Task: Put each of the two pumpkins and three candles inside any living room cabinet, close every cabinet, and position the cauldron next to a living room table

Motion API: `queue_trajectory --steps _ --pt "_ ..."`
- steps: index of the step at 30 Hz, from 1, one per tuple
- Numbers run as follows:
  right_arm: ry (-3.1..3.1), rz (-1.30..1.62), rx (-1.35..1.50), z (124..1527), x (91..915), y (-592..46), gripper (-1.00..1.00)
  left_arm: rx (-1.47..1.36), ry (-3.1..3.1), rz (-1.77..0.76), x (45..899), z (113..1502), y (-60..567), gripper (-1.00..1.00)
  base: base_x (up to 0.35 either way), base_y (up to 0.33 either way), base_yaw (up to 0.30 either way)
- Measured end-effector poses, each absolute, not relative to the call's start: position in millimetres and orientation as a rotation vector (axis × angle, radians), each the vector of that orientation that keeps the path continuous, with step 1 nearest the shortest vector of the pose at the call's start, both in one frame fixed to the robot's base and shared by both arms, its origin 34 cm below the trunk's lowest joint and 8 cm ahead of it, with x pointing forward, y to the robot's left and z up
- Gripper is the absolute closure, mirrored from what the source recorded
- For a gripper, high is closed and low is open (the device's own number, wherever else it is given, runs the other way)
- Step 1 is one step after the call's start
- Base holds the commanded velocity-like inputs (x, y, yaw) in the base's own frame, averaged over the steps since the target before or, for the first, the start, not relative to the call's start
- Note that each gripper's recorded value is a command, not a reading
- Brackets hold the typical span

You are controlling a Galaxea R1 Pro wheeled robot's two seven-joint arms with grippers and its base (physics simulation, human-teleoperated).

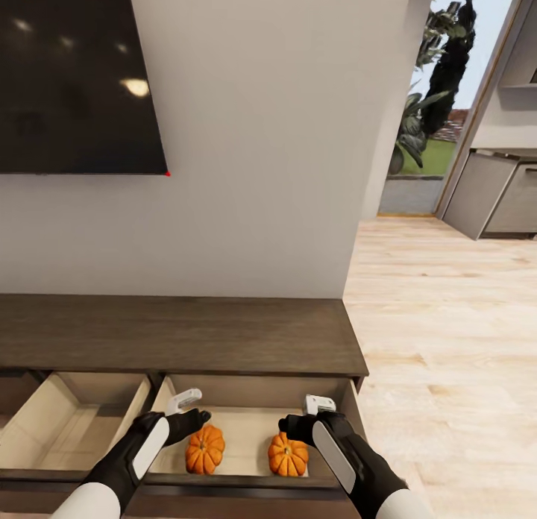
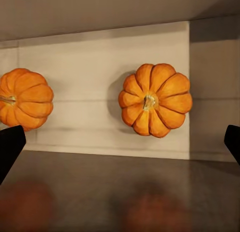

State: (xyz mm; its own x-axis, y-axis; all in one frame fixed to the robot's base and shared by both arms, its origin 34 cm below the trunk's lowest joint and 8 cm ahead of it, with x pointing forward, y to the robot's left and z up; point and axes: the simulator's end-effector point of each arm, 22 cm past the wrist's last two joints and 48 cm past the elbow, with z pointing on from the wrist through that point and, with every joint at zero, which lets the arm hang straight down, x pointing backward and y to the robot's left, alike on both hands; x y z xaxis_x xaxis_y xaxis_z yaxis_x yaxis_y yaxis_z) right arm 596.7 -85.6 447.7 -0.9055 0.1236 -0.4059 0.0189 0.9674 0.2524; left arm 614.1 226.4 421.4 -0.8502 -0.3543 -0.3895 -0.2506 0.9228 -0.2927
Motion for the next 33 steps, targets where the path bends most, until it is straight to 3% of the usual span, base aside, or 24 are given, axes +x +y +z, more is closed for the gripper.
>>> queue_trajectory --steps 33 --pt "2.686 0.342 0.103 516 608 -85 -1.0 -0.476 2.617 -0.356 630 494 227 -1.0 -0.084 0.022 0.0"
